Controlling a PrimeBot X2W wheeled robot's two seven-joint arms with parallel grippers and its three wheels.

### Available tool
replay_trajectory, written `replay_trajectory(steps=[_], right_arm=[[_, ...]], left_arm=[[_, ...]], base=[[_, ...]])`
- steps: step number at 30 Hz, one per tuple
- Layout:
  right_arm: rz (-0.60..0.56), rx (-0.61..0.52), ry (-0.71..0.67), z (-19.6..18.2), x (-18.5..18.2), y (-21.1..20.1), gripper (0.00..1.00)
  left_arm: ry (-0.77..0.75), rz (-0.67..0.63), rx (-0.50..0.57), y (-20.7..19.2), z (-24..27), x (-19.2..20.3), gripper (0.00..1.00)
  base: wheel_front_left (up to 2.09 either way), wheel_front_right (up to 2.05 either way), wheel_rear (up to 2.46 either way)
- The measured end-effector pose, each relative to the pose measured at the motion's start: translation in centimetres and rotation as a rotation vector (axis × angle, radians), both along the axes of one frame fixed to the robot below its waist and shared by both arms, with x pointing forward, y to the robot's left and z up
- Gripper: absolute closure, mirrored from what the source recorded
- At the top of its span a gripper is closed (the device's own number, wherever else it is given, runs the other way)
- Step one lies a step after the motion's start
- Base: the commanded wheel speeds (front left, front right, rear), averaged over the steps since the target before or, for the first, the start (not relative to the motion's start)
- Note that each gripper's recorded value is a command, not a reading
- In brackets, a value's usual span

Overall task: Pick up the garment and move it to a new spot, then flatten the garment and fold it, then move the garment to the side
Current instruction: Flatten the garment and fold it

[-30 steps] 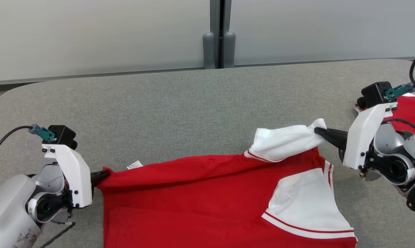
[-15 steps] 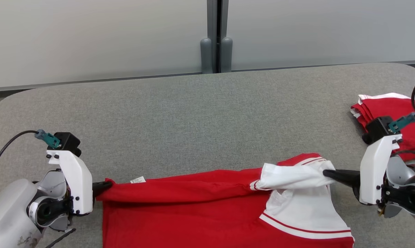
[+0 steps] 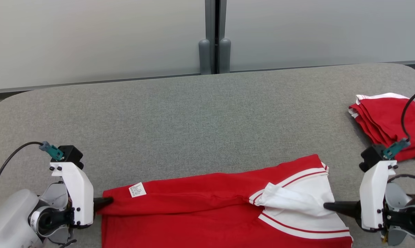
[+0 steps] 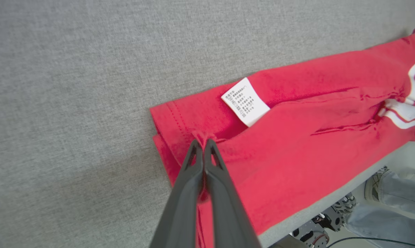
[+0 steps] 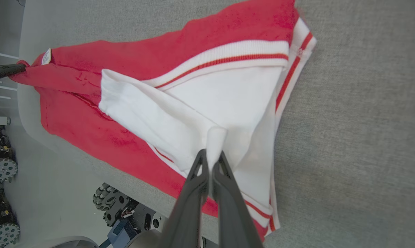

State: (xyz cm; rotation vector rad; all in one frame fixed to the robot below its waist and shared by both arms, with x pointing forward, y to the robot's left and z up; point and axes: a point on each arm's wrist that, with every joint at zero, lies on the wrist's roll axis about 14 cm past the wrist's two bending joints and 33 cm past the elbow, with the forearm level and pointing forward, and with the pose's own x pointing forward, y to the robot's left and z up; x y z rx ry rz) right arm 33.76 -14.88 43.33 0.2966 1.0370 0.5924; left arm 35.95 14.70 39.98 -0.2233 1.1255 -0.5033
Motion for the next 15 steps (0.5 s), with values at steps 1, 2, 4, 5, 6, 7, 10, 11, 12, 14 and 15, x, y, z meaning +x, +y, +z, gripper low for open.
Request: replay_trajectory(steps=[1, 2, 4, 5, 6, 7, 10, 11, 12, 14, 15], right_arm=[[0.002, -0.001, 0.013, -0.3, -0.3, 0.0, 0.18], [0.006, -0.001, 0.024, -0.5, -0.6, 0.1, 0.00], [0.016, -0.002, 0.050, -1.1, -1.4, 0.3, 0.00], [0.022, -0.005, 0.062, -1.4, -1.8, 0.4, 0.00], [0.026, -0.007, 0.072, -1.6, -2.2, 0.5, 0.00], [0.027, -0.008, 0.078, -1.7, -2.5, 0.5, 0.00], [0.029, -0.007, 0.085, -1.8, -3.0, 0.5, 0.00], [0.030, -0.006, 0.088, -1.8, -3.3, 0.5, 0.00], [0.025, -0.001, 0.083, -1.7, -3.3, 0.5, 0.00], [-0.002, 0.032, 0.037, -0.8, -2.9, 0.6, 0.00], [-0.021, 0.055, -0.003, 0.0, -2.4, 0.8, 0.00]], left_arm=[[0.009, -0.003, 0.003, 0.0, -0.2, -0.2, 0.00], [0.015, -0.004, 0.005, 0.1, -0.3, -0.4, 0.00], [0.030, -0.004, 0.005, 0.1, -0.5, -0.8, 0.00], [0.033, -0.002, 0.003, 0.1, -0.6, -0.9, 0.00], [0.032, -0.002, 0.004, 0.1, -0.5, -1.0, 0.00], [0.029, -0.002, 0.004, 0.1, -0.4, -1.0, 0.00], [0.018, 0.006, 0.000, 0.3, 0.0, -0.9, 0.00], [0.005, 0.012, -0.001, 0.5, 0.3, -0.8, 0.00], [-0.013, 0.019, -0.001, 0.7, 0.7, -0.6, 0.00], [-0.077, 0.036, 0.004, 1.2, 1.6, 0.0, 0.00], [-0.122, 0.047, 0.007, 1.5, 2.2, 0.5, 0.00]], base=[[0.00, 0.00, 0.00], [0.00, 0.00, 0.00], [0.00, 0.00, 0.00], [0.00, 0.00, 0.00], [0.00, 0.00, 0.00], [0.00, 0.00, 0.00], [0.00, 0.00, 0.00], [0.00, 0.00, 0.00], [0.00, 0.00, 0.00], [0.00, 0.00, 0.00], [0.00, 0.00, 0.00]])
